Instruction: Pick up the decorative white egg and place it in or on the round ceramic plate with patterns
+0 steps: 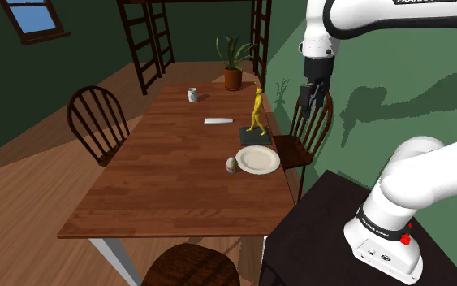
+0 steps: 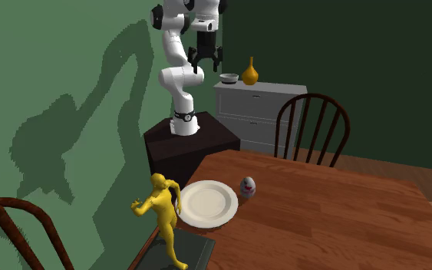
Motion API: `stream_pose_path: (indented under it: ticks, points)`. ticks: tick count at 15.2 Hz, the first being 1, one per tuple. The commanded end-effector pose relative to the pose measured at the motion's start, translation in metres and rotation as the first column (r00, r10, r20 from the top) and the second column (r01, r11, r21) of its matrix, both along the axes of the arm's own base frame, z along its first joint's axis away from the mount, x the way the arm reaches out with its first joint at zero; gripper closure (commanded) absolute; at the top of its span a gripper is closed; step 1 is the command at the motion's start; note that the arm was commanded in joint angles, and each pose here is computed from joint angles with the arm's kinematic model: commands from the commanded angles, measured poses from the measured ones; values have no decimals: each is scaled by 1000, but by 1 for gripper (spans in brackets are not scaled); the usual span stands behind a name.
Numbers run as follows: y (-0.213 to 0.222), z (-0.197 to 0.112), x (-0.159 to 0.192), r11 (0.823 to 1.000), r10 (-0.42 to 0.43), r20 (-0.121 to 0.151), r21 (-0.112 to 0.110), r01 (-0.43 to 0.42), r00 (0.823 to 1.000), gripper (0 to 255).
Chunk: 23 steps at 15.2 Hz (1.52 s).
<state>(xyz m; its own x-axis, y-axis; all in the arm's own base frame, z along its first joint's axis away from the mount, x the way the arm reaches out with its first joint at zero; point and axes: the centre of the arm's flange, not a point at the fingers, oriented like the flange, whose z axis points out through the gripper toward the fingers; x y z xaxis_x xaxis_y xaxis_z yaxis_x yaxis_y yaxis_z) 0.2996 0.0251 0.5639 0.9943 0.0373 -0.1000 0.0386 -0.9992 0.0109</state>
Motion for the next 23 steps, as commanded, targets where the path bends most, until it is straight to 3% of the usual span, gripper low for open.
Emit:
stream_pose_path:
  ticks: [1,12,23]
  points:
    - [0,0,0,1000,0,0,0,0,1000,0]
    - [37,-102,98,989,-140,5,-37,140,990,0]
    - [56,-204,200,958,-277,15,-72,278,961,0]
